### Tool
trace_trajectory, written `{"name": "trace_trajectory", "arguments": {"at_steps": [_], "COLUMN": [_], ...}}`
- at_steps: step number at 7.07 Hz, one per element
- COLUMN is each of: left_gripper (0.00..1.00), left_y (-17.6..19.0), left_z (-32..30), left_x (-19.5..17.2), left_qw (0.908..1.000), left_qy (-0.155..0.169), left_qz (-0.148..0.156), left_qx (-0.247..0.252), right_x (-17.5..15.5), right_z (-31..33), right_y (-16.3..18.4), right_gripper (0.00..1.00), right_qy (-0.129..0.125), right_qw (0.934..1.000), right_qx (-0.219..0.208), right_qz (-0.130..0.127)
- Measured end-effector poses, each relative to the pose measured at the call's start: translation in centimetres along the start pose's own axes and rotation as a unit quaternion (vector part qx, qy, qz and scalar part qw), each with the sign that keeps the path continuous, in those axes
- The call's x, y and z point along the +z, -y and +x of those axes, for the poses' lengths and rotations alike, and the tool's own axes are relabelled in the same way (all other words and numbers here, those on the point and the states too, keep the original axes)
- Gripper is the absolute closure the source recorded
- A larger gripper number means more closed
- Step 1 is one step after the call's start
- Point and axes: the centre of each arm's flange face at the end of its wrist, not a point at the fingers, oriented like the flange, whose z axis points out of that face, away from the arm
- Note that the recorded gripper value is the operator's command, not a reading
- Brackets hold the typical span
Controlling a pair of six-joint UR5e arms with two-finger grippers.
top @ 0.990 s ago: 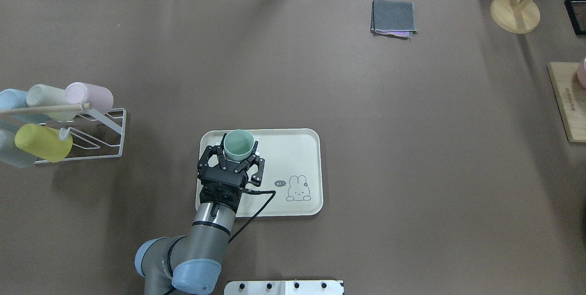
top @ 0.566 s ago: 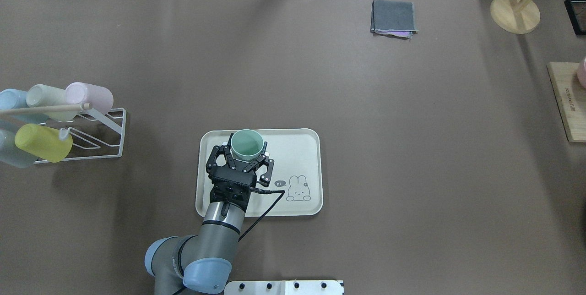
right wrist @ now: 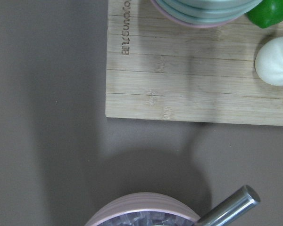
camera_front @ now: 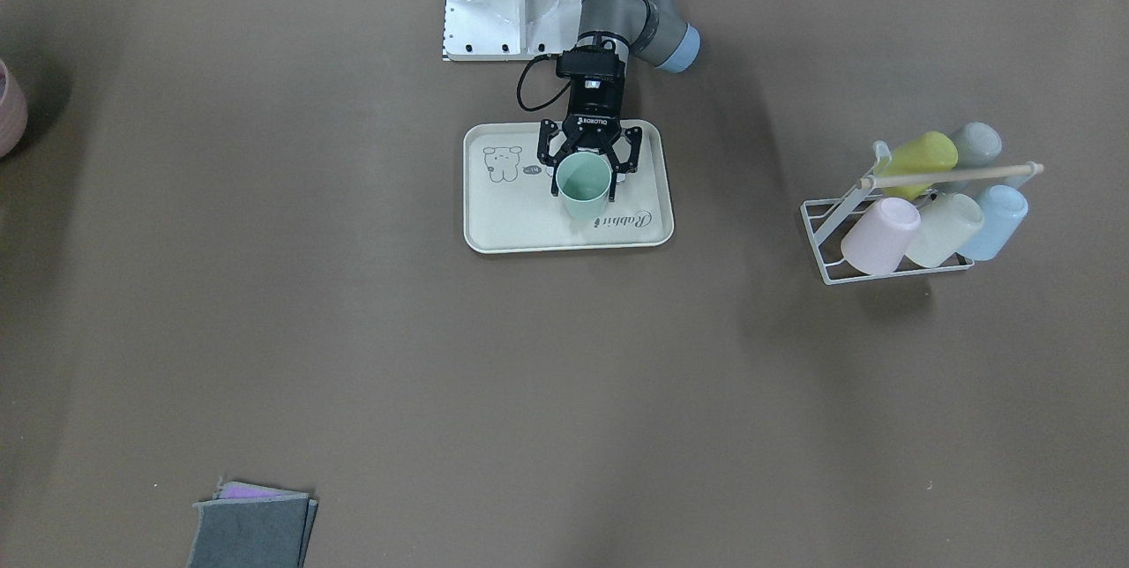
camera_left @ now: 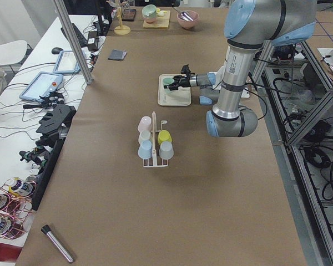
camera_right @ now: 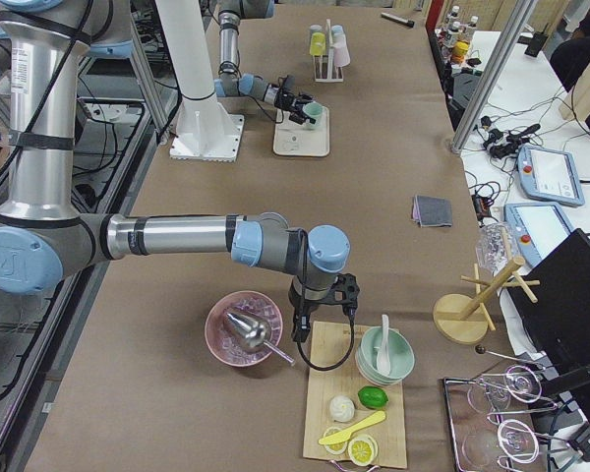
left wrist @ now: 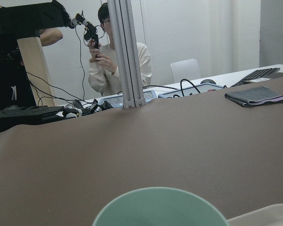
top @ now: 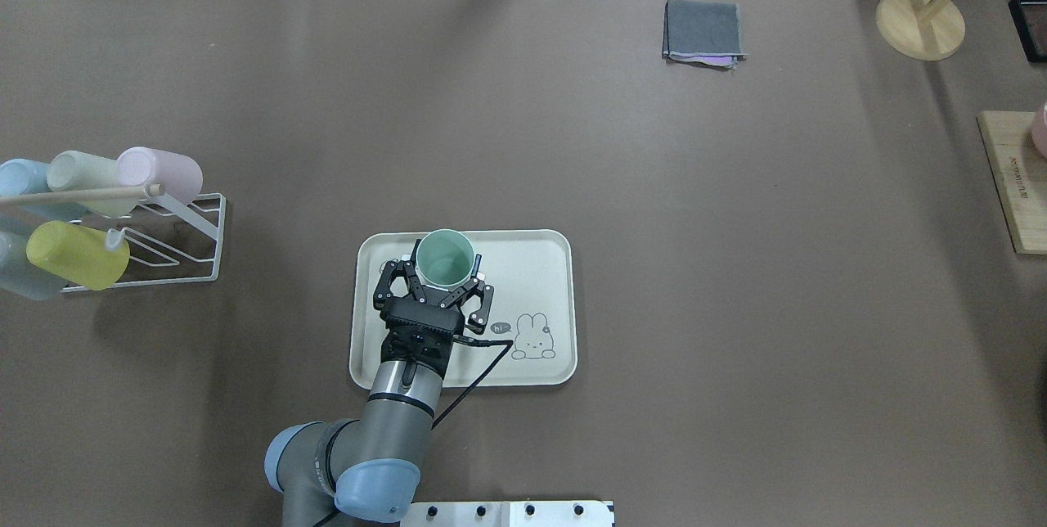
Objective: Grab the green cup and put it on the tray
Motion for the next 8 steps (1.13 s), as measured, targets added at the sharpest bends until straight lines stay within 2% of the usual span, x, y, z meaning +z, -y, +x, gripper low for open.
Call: {"name": "trace_trajectory", "arguments": {"at_steps": [3,8], "left_gripper": [0.08,0.03], "left_y": [-0.2,1.3], "left_z": [0.0,-0.3], "left_x": [0.0,-0.1], "left_qw": [1.0,0.9993], "left_qy": [-0.001,-0.01], "left_qz": [-0.001,0.012], "left_qx": [-0.002,-0.034], "right_x": [0.1,0.7], "right_z": [0.0,0.6], "right_y": [0.0,-0.2], "right_gripper": [0.01,0.01], "right_qy": [0.001,0.003], "right_qw": [1.0,0.9999], "right_qx": [0.0,0.01], "right_qz": [0.0,-0.007]}}
